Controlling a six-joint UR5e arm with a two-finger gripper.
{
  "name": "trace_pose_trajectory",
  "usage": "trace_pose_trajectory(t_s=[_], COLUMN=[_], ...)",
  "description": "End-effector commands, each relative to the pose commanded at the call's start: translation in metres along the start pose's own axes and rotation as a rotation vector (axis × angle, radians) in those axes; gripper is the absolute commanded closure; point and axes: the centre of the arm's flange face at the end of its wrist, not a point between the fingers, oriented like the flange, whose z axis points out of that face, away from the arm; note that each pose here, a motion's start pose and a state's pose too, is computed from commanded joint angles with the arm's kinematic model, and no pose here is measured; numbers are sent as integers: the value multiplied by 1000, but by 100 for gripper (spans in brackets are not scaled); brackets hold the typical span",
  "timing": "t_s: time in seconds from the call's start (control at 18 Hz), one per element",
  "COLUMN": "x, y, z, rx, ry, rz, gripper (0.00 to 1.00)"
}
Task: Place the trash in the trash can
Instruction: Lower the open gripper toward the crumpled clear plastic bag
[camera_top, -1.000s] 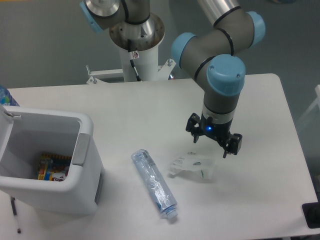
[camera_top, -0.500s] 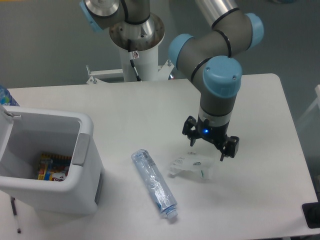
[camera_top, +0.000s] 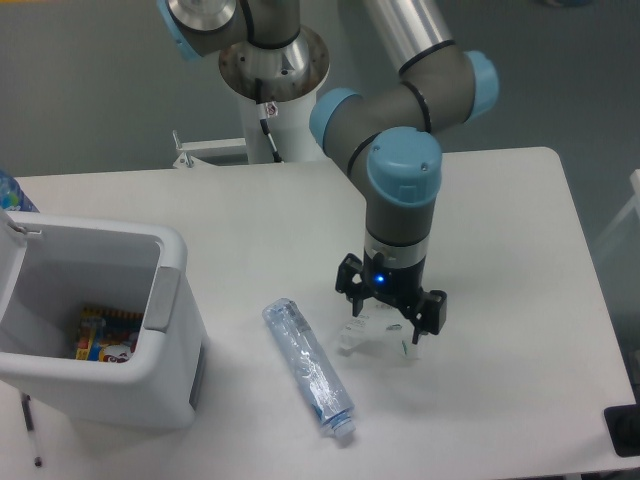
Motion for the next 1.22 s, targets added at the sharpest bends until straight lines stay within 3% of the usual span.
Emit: trace_pose_trajectory(t_s=[0.39,0.94,1.22], x=[15,-6,-7], y=[11,10,17], z=[23,49,61], rx=[-31,-96,-207], ry=[50,36,13], rz=[200,255,292], gripper=[0,0,0])
